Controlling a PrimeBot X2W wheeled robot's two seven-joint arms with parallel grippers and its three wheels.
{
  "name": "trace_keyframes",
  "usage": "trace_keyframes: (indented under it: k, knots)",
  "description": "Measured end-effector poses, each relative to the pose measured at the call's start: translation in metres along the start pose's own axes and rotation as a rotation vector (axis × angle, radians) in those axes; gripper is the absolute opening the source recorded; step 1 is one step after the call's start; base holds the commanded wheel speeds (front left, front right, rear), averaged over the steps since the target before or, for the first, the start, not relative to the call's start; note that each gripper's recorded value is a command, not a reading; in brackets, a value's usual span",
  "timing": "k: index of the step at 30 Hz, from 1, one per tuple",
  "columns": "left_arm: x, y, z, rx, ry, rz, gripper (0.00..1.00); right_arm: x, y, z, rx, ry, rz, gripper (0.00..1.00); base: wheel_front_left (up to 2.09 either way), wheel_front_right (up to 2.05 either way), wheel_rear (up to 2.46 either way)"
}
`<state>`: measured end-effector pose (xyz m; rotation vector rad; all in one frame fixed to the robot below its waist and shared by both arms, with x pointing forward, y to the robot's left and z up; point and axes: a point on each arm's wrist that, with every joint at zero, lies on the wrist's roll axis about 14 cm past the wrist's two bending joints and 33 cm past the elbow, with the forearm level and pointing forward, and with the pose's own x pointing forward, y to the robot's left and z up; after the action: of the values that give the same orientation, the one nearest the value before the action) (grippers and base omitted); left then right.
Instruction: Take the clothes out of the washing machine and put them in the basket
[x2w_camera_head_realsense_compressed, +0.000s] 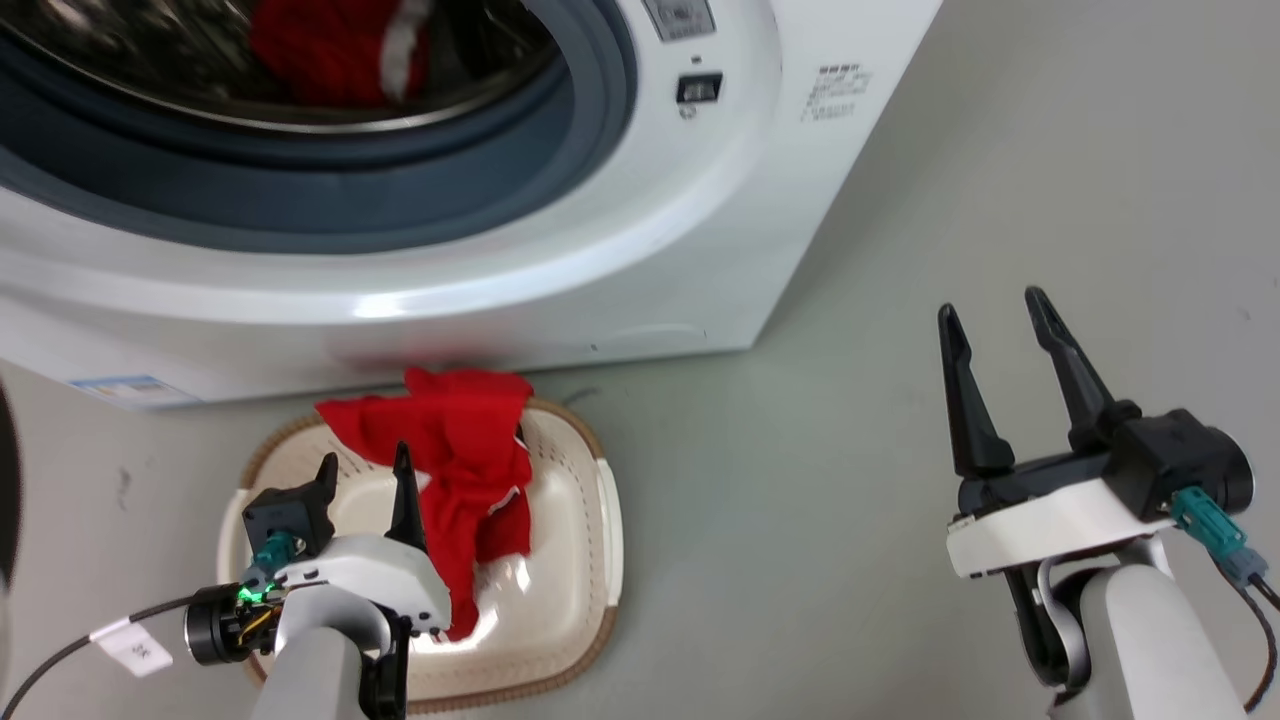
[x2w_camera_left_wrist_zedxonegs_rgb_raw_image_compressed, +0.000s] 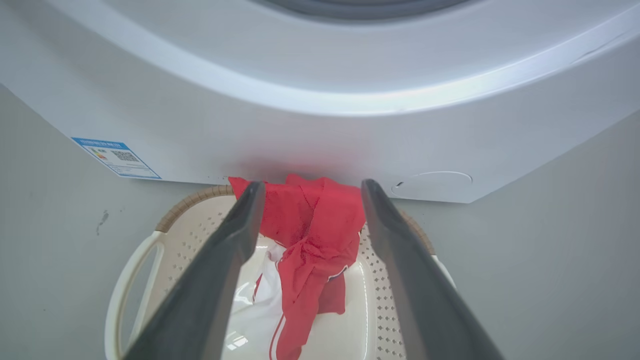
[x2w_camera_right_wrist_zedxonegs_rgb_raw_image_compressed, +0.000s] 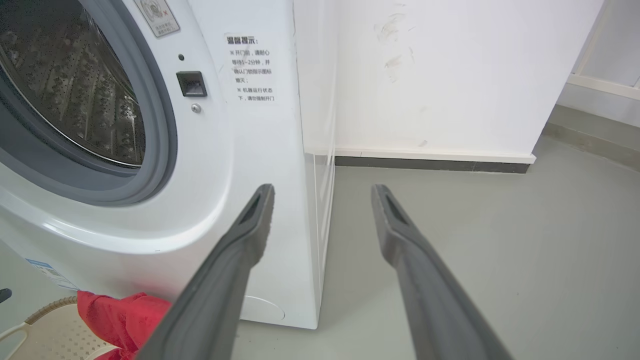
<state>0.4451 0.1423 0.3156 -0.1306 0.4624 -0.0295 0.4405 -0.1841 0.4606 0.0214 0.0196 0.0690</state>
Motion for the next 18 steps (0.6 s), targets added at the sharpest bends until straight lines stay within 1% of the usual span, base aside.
trace_keyframes:
  k: [5, 8, 13, 18]
  knots:
    - [-0.030, -0.007, 0.056, 0.050, -0.180, -0.032, 1.00, -0.014, 0.002, 0.027, -0.005, -0.065, -0.001, 1.00, 0.00, 0.00, 0.00]
    - [-0.048, -0.013, 0.087, 0.063, -0.288, -0.041, 1.00, -0.022, 0.002, 0.040, -0.008, -0.096, -0.005, 1.00, 0.00, 0.00, 0.00]
    - [-0.077, -0.025, 0.135, 0.083, -0.455, -0.062, 1.00, -0.032, 0.001, 0.056, -0.013, -0.141, -0.010, 1.00, 0.00, 0.00, 0.00]
    - [-0.098, -0.028, 0.174, 0.106, -0.589, -0.062, 1.00, -0.037, 0.002, 0.065, -0.014, -0.168, -0.010, 1.00, 0.00, 0.00, 0.00]
